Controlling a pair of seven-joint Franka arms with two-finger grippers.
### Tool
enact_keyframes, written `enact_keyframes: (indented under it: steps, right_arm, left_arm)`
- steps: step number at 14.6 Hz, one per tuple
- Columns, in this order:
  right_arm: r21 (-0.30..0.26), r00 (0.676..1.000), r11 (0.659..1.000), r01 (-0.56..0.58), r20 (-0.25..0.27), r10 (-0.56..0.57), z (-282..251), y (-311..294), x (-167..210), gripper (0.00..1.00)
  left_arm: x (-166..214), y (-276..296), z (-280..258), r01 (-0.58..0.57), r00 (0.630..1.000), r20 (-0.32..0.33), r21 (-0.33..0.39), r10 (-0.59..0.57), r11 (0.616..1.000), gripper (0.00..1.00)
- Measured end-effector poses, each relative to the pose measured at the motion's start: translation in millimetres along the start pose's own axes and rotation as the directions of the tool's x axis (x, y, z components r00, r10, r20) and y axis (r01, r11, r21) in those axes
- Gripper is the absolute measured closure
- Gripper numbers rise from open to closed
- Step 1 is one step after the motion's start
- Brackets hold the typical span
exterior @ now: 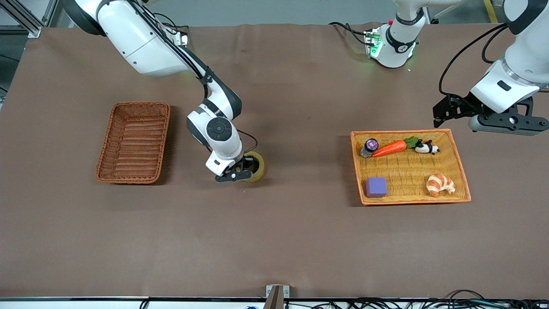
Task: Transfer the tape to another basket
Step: 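Grasp the tape roll with the right gripper and carry it to the basket, then lower the tape into the brown basket and open the right gripper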
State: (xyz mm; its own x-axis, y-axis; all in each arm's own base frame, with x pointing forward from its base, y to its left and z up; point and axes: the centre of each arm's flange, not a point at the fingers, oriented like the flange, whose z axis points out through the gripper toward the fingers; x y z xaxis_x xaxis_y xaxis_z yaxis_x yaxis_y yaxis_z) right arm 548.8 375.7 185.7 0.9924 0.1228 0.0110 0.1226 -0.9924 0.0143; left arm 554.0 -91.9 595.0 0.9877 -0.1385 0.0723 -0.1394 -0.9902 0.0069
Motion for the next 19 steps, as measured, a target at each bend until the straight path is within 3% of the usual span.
enact_keyframes:
  steps: [3, 5, 9, 11, 14, 19]
  right_arm:
    - [-0.042, 0.998, 0.998, -0.041, 0.053, 0.044, -18.0, 12.1, 10.5, 0.78]
    - [-0.073, 0.989, 0.993, -0.093, 0.107, 0.101, -64.4, 47.1, 24.7, 0.78]
    - [-0.146, 0.979, 0.981, -0.129, 0.140, 0.149, -191.5, 172.9, 35.8, 0.78]
    - [-0.152, 0.980, 0.982, -0.114, 0.148, 0.136, -220.8, 236.3, 26.7, 0.78]
    - [-0.121, 0.983, 0.990, -0.068, 0.163, 0.088, -218.7, 329.4, -0.5, 0.78]
    - [-0.086, 0.993, 0.996, -0.034, 0.111, 0.044, -139.4, 408.7, -73.6, 0.78]
  left_arm:
    - [-0.2, -0.6, 0.5, 0.001, 1.000, 0.003, 0.000, -0.001, 1.000, 0.00]
    - [-0.2, -0.9, 0.5, 0.002, 1.000, 0.004, 0.000, -0.002, 1.000, 0.00]
    - [0.1, 0.6, -0.4, -0.001, 1.000, 0.004, 0.000, 0.001, 1.000, 0.00]
    - [0.3, 1.8, -1.4, -0.003, 1.000, 0.002, 0.000, 0.003, 1.000, 0.00]
    - [2.0, -2.2, -4.6, 0.003, 1.000, -0.006, 0.001, -0.003, 1.000, 0.00]
    - [11.0, -7.9, -0.5, 0.012, 1.000, -0.004, -0.002, -0.012, 1.000, 0.00]
